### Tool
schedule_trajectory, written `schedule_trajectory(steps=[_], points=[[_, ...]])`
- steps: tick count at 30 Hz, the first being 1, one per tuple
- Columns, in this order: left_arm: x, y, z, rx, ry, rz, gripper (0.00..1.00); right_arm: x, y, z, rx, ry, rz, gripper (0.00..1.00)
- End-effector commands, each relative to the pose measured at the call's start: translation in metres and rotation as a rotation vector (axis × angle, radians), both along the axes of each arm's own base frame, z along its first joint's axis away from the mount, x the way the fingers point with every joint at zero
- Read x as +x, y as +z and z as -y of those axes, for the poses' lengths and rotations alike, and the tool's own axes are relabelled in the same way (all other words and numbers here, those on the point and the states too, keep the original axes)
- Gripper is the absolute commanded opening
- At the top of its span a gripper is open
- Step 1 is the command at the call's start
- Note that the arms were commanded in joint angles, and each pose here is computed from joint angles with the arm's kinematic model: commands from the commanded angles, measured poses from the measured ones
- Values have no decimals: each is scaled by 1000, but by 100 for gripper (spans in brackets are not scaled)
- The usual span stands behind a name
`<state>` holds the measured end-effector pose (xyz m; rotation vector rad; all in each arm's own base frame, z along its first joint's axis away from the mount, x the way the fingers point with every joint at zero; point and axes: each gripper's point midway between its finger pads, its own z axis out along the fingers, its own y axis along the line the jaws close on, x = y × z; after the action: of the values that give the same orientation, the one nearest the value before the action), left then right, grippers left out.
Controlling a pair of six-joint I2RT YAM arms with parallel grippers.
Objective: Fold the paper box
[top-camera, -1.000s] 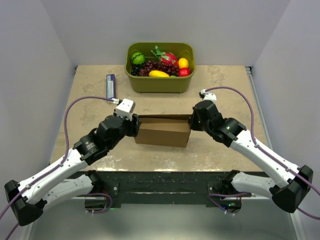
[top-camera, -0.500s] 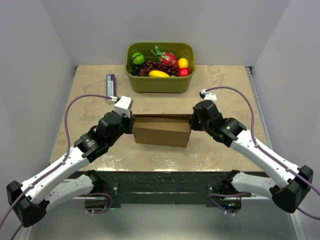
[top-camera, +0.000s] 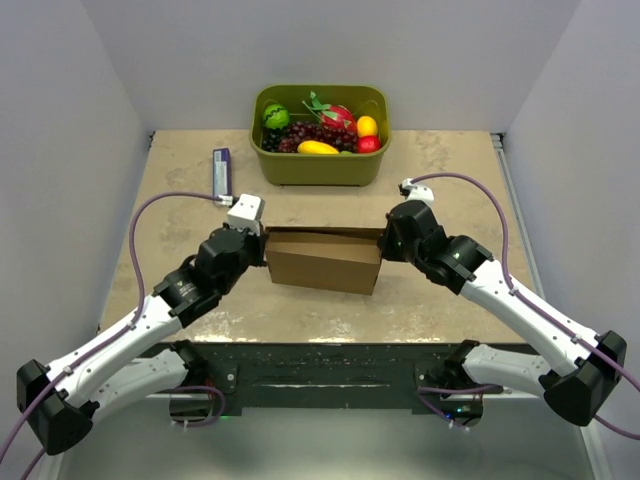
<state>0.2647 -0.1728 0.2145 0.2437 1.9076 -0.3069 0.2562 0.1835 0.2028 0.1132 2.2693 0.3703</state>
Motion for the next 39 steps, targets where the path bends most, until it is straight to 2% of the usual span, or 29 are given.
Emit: schedule_trajectory(steps=[1, 8, 27, 31, 39], points=[[-17, -42, 6, 43, -59, -122, 0, -12, -17, 4, -43, 20, -69, 0], [-23, -57, -2, 56, -38, -150, 0, -22, -27, 21, -105, -7, -99, 0], [-24, -63, -2, 65, -47, -159, 0, -42, -64, 61, -262, -94, -186, 0], [-23, -57, 0, 53, -50, -147, 0, -38, -54, 49, -197, -71, -161, 0], [-8, -30, 0, 46, -7, -90, 0, 6, -5, -18, 33, 31, -8, 0]])
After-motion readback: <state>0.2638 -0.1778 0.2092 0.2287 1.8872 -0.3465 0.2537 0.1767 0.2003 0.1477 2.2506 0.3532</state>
